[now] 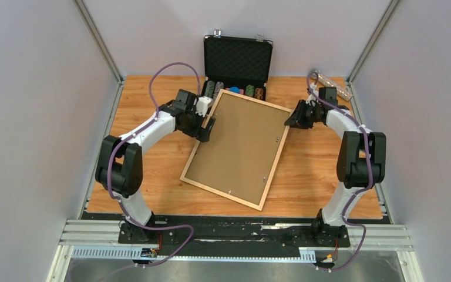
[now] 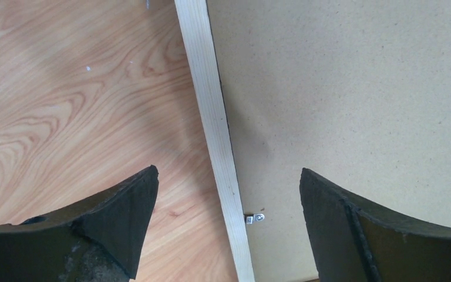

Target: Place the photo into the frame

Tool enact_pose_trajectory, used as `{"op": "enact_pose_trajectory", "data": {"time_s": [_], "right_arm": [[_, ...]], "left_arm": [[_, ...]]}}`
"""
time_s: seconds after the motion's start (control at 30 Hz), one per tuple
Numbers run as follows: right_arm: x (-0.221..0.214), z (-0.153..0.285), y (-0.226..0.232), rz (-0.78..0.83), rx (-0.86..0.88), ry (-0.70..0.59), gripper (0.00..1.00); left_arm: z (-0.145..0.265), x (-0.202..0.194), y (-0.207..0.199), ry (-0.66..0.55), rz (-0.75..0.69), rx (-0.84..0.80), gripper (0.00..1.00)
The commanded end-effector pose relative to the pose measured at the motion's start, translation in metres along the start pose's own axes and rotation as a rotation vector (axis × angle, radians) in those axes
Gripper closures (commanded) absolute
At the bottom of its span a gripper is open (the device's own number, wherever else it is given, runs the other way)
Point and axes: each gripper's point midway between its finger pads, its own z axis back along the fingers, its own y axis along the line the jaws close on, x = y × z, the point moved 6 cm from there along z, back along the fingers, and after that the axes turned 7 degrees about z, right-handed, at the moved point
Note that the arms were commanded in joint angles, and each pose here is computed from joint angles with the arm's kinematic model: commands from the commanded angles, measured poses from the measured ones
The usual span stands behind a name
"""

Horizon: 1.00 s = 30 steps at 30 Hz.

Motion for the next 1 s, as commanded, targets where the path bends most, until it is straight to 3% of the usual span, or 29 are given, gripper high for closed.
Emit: {"op": "enact_pose_trajectory", "data": {"time_s": [0.0,0.6,0.83,0.97], "right_arm": [[0.045,0.007,0.027,0.148,0.171,-0.105,1.0],[0.086,-0.053,0.059,0.344,0.404,-0.049,1.0],[0.091,-0.073,0.062,0.354,0.4,-0.039,0.94],[0.093,-0.075,0.059,0.357,0.372,-0.044,0.84]], "left_arm": [[0.024,0.014,-0.004,-0.08,-0.018,-0.001,0.01],[0.028,0.009,0.005,-0.086,-0.009,0.054,0.0],[0.023,0.003,0.011,-0.067,0.014,0.071,0.0],[0.023,0.003,0.013,-0.068,0.021,0.071,0.0]]}}
